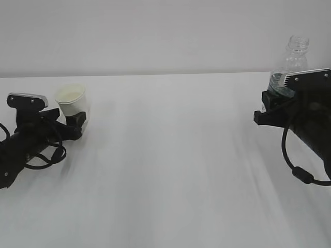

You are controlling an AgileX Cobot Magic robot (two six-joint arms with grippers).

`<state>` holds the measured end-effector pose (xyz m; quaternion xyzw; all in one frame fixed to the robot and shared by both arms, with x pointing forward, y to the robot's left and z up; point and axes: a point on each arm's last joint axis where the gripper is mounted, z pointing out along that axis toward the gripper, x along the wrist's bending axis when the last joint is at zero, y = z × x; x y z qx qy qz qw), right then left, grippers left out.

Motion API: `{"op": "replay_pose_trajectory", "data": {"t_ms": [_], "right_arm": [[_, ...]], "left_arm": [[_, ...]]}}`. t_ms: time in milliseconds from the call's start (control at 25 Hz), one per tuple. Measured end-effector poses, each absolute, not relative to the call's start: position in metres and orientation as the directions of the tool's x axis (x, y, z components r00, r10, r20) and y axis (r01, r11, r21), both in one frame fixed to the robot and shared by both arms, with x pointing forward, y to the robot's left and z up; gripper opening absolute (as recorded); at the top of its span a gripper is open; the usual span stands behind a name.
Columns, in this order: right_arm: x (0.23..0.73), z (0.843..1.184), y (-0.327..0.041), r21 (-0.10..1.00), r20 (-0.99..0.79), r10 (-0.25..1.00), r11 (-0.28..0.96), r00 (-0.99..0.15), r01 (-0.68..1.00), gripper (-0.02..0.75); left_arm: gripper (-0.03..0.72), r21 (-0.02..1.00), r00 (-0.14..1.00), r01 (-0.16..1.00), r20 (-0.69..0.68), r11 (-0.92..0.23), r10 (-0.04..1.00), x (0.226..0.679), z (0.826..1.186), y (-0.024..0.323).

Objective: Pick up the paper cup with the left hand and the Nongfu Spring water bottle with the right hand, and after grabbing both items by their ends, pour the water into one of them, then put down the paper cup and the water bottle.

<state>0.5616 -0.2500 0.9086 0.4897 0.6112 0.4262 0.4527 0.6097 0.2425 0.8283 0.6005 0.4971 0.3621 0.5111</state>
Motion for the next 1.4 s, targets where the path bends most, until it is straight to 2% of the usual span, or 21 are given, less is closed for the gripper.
{"op": "replay_pose_trajectory", "data": {"t_ms": [680,920,1240,1400], "right_arm": [[0.562,0.909,-0.25,0.965,-0.134,0.985,0.155,-0.11,0.213,0.358],[0.562,0.909,-0.251,0.973,-0.046,0.996,0.062,-0.079,0.223,0.358],[0.562,0.908,-0.252,0.973,-0.03,0.997,0.044,-0.067,0.224,0.357],[0.565,0.894,-0.251,0.967,-0.033,0.997,0.049,-0.066,0.25,0.358]], "left_arm": [[0.587,0.971,0.282,0.239,-0.069,0.0,0.957,0.566,0.862,0.242],[0.587,0.969,0.316,0.246,-0.064,-0.017,0.947,0.551,0.869,0.241],[0.587,0.976,0.352,0.218,-0.052,-0.028,0.935,0.548,0.879,0.237],[0.586,0.976,0.372,0.216,-0.048,-0.037,0.927,0.547,0.88,0.235]]}}
